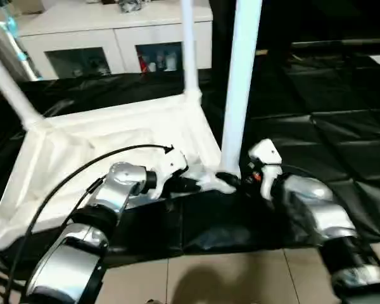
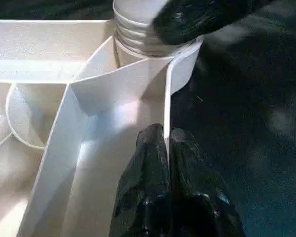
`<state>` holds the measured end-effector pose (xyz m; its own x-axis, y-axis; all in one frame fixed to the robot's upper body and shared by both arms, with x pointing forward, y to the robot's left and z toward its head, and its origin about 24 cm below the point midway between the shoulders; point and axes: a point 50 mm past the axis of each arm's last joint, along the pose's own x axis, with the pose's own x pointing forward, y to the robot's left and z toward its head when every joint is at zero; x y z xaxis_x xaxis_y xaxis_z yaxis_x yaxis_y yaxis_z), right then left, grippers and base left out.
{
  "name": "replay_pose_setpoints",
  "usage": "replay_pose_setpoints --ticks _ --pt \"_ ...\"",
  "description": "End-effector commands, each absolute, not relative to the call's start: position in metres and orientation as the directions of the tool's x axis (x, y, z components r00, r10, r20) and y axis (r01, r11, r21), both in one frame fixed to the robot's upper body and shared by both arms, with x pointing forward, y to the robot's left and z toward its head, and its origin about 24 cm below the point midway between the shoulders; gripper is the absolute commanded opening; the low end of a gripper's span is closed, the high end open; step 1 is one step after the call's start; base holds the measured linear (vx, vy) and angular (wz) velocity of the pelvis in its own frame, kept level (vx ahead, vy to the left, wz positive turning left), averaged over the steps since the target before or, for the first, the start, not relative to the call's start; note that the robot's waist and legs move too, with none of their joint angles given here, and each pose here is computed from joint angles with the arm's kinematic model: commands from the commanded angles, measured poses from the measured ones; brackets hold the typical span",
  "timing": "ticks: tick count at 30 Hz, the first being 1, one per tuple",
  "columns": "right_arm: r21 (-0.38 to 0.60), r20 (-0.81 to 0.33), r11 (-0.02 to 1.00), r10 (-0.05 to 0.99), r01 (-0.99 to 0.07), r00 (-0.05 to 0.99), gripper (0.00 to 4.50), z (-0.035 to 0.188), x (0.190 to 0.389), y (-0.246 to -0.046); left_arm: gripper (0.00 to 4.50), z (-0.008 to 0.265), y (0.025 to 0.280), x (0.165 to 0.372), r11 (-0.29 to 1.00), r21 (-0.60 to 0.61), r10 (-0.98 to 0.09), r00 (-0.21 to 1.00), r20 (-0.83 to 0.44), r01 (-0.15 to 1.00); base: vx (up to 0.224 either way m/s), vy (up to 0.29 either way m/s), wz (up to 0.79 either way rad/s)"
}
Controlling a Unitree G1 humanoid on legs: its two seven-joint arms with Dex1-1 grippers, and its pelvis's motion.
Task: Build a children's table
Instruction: Rotate leg to tighten
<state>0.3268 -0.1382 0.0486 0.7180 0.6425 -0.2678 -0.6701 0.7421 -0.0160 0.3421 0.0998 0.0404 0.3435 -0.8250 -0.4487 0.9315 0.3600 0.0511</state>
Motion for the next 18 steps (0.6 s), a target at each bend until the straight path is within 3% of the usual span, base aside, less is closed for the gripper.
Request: replay_pose_setpoints --ticks 1,4,11,16,18 --pt "0.004 -0.329 0.764 0.61 -0.645 0.721 2.56 0.035 0.325 -0.129 0.0 0.038 0.095 0.345 0.438 0.034 -0.806 0.409 -0.427 0.899 0.0 0.0 0.0" --pt "-0.006 -0.348 0.804 0.556 -0.595 0.755 2.56 0.03 0.328 -0.115 0.0 0.039 0.087 0.354 0.548 0.044 -0.744 0.511 -0.43 0.835 0.0 0.0 0.0" --pt "-0.038 -0.399 0.913 0.358 -0.405 0.844 2.54 0.025 0.343 -0.099 0.0 0.041 0.067 0.36 0.631 0.077 -0.675 0.595 -0.437 0.772 0.0 0.0 0.0" --pt "-0.052 -0.382 0.887 0.407 -0.458 0.83 2.54 0.027 0.343 -0.086 0.0 0.04 0.062 0.359 0.618 0.088 -0.678 0.586 -0.444 0.781 0.0 0.0 0.0" --pt "-0.009 -0.337 0.877 0.45 -0.48 0.827 2.54 0.032 0.343 -0.087 0.0 0.04 0.065 0.359 0.612 0.095 -0.678 0.582 -0.448 0.785 0.0 0.0 0.0"
